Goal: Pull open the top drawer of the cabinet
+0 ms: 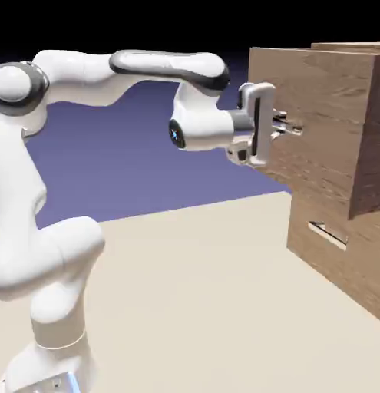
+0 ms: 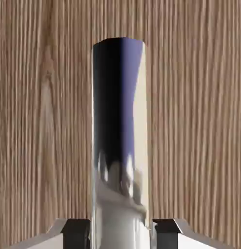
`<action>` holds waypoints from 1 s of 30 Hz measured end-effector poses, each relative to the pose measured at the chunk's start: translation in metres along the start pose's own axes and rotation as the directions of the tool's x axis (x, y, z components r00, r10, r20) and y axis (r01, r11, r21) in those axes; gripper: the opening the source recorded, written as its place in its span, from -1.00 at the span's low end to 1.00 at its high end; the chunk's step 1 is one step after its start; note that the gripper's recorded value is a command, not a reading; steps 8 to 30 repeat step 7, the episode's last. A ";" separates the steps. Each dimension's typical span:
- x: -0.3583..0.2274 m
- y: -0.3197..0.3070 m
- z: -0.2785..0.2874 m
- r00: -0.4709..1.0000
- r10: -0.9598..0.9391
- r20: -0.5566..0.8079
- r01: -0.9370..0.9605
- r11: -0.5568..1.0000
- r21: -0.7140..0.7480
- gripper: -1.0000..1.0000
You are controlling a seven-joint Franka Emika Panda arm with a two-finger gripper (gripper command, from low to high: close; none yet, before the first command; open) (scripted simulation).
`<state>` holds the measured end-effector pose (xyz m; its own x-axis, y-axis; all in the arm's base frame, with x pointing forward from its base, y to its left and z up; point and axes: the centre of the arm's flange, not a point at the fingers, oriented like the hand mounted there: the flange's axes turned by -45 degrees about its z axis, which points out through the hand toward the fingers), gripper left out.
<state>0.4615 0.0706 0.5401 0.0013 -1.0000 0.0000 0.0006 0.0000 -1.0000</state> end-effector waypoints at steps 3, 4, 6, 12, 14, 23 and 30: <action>0.000 0.000 -0.030 1.000 0.000 0.000 0.000 1.000 0.000 -1.00; 0.000 0.000 -0.040 1.000 0.000 0.000 0.000 1.000 0.000 1.00; 0.000 0.000 -0.040 1.000 0.000 -0.001 0.000 1.000 -0.001 1.00; -0.001 0.000 -0.051 1.000 -0.002 -0.001 0.002 1.000 -0.002 1.00; -0.001 0.000 -0.051 1.000 -0.002 -0.001 0.002 1.000 -0.002 1.00; -0.001 0.000 -0.051 1.000 -0.002 -0.001 0.002 1.000 -0.002 1.00; -0.001 0.000 -0.051 1.000 -0.002 -0.001 0.002 1.000 -0.002 1.00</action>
